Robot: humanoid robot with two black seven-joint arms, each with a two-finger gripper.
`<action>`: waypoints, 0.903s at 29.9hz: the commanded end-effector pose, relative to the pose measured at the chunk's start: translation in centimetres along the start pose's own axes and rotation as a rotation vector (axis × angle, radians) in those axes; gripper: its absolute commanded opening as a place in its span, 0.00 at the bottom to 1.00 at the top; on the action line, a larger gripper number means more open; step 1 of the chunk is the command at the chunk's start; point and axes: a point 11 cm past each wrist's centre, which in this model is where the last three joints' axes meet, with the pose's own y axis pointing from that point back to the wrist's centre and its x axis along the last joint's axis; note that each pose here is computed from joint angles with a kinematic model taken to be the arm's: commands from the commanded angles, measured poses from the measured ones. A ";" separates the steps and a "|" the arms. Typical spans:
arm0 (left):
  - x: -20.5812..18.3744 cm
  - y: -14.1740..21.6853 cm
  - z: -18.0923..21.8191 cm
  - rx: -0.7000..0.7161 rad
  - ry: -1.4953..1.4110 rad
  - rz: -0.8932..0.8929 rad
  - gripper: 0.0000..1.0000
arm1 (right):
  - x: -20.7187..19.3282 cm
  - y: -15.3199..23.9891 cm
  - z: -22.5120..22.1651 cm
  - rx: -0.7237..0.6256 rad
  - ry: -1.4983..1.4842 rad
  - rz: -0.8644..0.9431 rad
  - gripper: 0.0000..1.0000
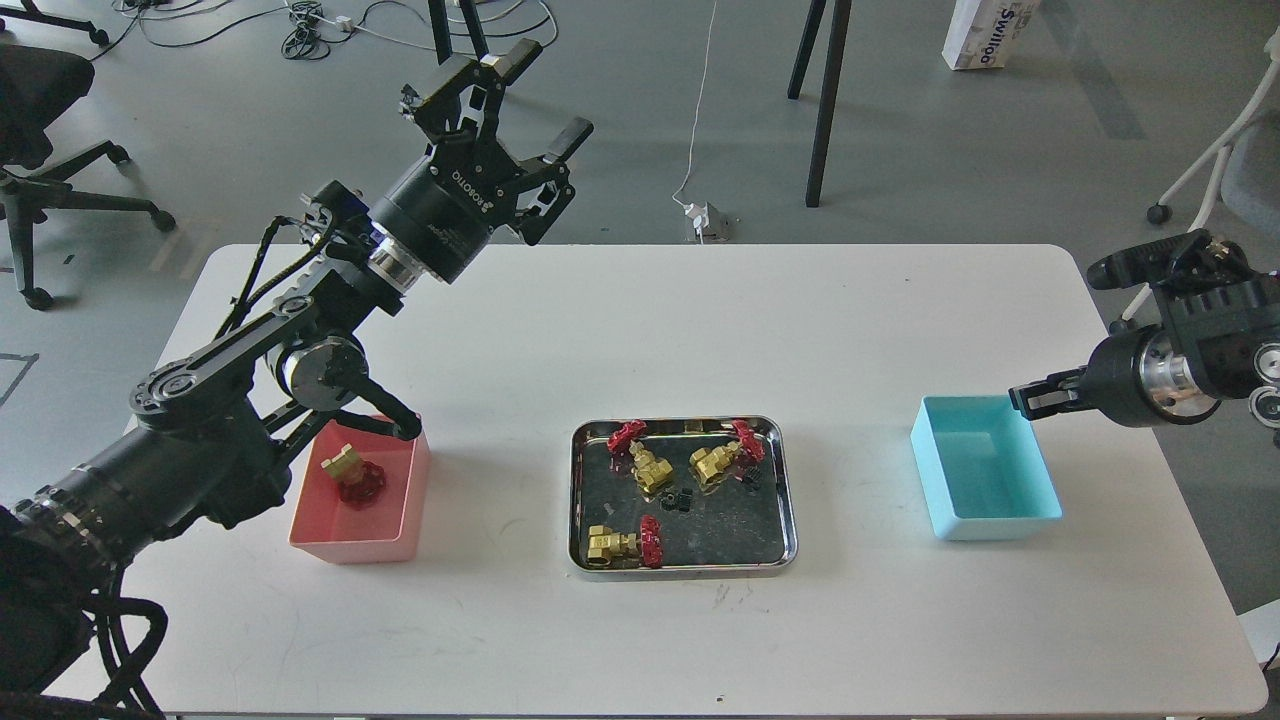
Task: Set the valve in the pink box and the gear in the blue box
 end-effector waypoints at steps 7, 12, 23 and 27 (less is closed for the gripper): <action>0.1 0.1 -0.1 0.006 -0.004 0.001 0.77 | -0.7 -0.8 0.0 0.024 -0.063 0.007 1.00; 0.0 -0.1 0.0 0.005 -0.007 -0.003 0.77 | 2.7 0.6 0.2 0.061 -0.147 0.110 1.00; 4.9 -1.4 6.7 -0.040 -0.164 0.094 0.82 | 16.5 11.4 2.5 1.259 -1.443 0.611 1.00; 7.5 -0.1 7.5 -0.071 -0.138 0.197 0.87 | 16.5 8.7 2.5 1.395 -1.596 0.672 1.00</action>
